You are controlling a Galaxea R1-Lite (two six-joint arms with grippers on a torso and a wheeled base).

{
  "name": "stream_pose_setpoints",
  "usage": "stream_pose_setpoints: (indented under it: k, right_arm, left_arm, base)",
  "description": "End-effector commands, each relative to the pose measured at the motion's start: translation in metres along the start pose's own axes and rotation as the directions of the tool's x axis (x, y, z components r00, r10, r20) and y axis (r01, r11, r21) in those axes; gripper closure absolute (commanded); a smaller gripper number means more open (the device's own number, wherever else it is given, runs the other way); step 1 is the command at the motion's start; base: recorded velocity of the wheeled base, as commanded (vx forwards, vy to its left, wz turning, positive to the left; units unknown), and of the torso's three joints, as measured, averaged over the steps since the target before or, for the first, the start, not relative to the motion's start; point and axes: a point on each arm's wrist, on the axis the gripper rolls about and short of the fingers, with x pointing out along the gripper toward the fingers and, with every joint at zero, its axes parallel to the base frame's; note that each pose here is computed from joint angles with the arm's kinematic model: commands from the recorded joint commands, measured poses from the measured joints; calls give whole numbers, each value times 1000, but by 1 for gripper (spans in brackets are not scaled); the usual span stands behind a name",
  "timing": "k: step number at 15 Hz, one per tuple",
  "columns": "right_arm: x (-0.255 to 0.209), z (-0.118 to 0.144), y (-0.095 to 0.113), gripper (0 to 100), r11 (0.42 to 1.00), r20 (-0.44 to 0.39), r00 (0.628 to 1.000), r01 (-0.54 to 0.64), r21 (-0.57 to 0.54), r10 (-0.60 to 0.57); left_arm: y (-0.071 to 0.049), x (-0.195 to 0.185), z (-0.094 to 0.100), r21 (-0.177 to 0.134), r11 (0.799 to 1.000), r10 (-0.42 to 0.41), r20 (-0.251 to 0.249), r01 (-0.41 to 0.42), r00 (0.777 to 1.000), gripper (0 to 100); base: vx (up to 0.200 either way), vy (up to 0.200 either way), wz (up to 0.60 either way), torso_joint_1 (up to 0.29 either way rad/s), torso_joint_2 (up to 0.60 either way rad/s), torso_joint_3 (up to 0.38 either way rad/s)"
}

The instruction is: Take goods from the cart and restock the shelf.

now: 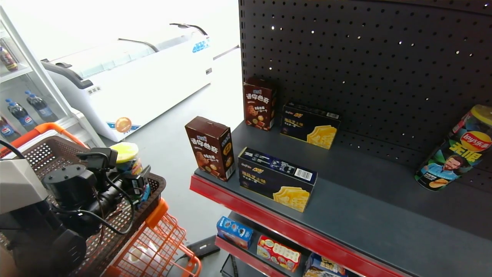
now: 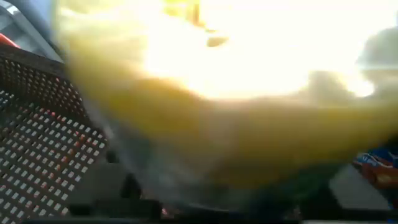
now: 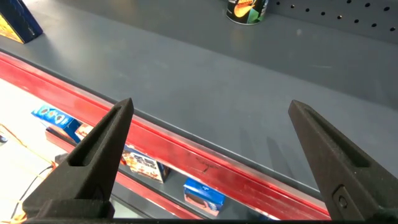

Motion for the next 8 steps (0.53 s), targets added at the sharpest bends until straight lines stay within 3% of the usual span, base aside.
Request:
stream_pose_setpoints:
  k: [1, 7, 8]
  right_arm:
    - [0, 0, 0, 0, 1000, 1, 1000, 0, 0, 0]
    - [0, 0, 0, 0, 1000, 1, 1000, 0, 0, 0]
    - [0, 0, 0, 0, 1000, 1, 1000, 0, 0, 0]
  left_arm:
    - [0, 6, -3, 3, 1000, 1, 1, -1, 1000, 100]
    - [-8, 5, 1, 4, 1000, -17, 11, 17, 1000, 100]
    - [-13, 0, 18, 21, 1000, -20, 68, 19, 997, 100]
  base:
    - [0, 0, 0, 0, 0, 0]
    - [0, 0, 0, 0, 0, 0]
    - [0, 0, 0, 0, 0, 0]
